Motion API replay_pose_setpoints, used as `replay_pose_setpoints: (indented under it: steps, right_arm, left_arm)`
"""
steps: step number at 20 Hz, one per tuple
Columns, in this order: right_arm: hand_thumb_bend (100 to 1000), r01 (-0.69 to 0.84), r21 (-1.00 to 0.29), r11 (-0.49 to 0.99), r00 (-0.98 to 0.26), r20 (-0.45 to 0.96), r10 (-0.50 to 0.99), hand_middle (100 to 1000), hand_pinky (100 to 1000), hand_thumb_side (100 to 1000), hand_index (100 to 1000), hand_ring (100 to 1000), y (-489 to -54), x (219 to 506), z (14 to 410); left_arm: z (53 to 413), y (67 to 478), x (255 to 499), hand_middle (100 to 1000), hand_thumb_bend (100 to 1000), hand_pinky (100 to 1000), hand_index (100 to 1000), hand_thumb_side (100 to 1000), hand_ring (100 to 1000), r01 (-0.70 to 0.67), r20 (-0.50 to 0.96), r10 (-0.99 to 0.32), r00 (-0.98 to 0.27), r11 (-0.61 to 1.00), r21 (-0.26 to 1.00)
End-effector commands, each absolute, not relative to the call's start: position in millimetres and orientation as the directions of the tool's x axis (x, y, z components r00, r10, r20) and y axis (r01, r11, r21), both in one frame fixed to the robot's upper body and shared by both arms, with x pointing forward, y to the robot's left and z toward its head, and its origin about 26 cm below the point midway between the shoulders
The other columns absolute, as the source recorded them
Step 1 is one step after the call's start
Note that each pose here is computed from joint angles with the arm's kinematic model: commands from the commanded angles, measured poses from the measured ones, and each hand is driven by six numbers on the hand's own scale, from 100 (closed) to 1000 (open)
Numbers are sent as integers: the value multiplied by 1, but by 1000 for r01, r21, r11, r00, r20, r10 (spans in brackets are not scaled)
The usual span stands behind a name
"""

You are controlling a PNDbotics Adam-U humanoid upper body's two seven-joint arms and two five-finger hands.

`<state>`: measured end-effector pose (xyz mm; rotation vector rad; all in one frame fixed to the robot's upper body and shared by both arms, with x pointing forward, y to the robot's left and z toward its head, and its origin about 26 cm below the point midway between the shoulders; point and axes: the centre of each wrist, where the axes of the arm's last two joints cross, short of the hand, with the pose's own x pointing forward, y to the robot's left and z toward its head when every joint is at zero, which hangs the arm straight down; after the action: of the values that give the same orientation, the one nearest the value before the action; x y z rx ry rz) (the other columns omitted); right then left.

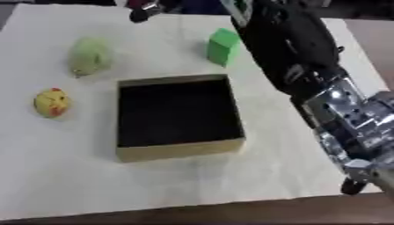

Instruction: Pick up objects on the table and place them in the box.

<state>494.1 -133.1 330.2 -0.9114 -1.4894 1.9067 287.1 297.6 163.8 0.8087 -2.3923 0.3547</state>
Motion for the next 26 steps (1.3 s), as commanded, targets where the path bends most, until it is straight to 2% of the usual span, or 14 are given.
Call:
replay_pose_setpoints:
  steps: [1,14,26]
  right_arm:
    - [832,-9,-964,-266,-604,-206,770,947,918,946,935,992,-139,496,341]
    - [877,-94,-942,-321,-503,-233,832,972,926,928,955,1000,-176,512,317]
    - [886,-148,-934,-325,-394,-246,886,972,923,971,962,1000,-208,524,291]
  left_arm:
    - [172,298,285,680,297,513,787,1000,650,-617,578,-476,-663,785,-61]
    - [171,298,285,681,297,512,787,1000,649,-623,580,-480,-659,780,-63]
    - [171,299,284,683,294,512,787,1000,649,-628,581,-484,-654,776,-61]
